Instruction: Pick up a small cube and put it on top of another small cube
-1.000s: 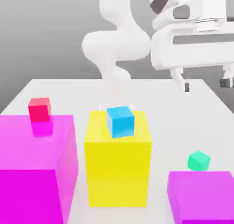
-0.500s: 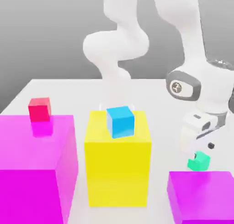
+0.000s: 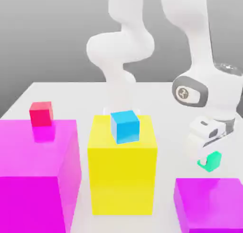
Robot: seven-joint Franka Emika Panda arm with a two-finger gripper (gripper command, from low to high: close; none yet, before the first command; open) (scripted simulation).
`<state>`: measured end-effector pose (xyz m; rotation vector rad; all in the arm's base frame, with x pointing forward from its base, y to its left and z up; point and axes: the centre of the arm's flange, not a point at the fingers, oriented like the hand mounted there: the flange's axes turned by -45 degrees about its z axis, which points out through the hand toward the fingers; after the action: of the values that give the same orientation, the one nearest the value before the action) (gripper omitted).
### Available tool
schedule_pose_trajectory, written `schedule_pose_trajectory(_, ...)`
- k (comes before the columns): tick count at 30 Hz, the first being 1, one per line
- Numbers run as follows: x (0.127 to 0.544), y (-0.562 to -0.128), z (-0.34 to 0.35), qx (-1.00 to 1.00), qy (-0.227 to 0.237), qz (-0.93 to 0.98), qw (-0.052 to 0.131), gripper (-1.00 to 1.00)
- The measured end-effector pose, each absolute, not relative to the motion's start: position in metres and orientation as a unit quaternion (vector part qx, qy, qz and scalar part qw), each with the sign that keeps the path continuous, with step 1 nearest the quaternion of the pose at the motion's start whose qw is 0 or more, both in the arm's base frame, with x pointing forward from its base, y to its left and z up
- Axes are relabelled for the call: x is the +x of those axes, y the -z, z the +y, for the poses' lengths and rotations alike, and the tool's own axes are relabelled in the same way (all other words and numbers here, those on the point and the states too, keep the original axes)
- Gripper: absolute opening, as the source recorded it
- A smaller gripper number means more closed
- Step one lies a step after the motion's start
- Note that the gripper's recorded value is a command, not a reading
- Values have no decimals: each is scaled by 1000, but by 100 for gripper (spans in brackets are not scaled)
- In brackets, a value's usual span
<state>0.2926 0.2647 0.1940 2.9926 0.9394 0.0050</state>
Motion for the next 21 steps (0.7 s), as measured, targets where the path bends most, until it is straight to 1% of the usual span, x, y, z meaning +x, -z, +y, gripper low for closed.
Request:
schedule_pose_trajectory(5,353,-255,217,953,-5,303,18,-100)
schedule_pose_trajectory(10,392,-326,162,946,-3,324,23,-100)
schedule_pose_trajectory(15,409,-399,87,942,0,336,16,-100)
schedule_pose_trajectory(19,402,-453,23,938,0,346,2,-100)
schedule_pose_trajectory(21,400,-443,12,937,0,348,-1,-100)
